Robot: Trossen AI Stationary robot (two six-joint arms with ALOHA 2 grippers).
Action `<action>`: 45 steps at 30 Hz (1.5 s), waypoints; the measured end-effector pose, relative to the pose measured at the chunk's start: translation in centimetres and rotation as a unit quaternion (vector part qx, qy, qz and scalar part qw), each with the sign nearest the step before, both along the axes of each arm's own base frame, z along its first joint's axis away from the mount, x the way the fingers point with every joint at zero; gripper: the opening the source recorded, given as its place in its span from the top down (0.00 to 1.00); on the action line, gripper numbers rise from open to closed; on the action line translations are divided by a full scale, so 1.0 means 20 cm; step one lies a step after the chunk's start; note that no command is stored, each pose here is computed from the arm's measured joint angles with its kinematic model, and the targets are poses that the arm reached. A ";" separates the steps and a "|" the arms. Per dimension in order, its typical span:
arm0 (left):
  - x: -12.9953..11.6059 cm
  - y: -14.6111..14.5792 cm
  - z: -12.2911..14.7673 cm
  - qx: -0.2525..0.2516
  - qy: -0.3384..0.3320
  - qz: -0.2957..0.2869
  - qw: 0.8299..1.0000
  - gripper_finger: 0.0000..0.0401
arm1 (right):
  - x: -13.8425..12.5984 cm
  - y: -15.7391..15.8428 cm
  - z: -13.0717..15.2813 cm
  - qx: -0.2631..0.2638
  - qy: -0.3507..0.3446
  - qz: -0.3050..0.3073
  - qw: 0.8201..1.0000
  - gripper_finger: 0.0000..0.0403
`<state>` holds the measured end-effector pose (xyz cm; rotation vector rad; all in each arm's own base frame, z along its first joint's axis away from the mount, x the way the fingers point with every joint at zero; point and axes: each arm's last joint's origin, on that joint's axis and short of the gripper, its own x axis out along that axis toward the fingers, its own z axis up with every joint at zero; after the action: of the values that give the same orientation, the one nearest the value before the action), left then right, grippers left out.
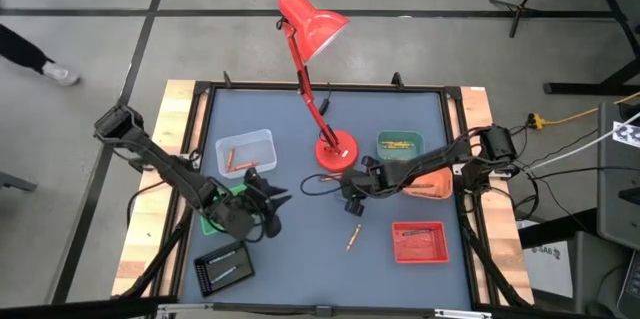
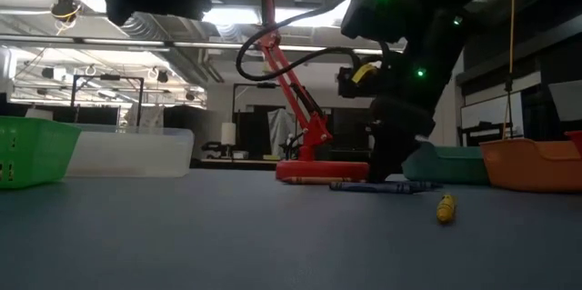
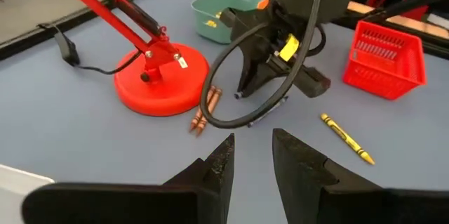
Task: Sort crayons
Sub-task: Put the dark blue crayon into the red bin
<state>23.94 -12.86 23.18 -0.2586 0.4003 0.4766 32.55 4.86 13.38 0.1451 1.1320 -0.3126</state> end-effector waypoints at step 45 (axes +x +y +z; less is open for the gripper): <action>0.51 0.41 -0.10 -0.021 -0.136 -0.121 0.983 0.62 | -0.51 0.63 0.68 0.094 0.030 0.068 0.993 0.97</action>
<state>34.10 -4.62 21.28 -0.3076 0.1709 0.1906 22.42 17.49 27.00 0.2234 1.2247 -0.0890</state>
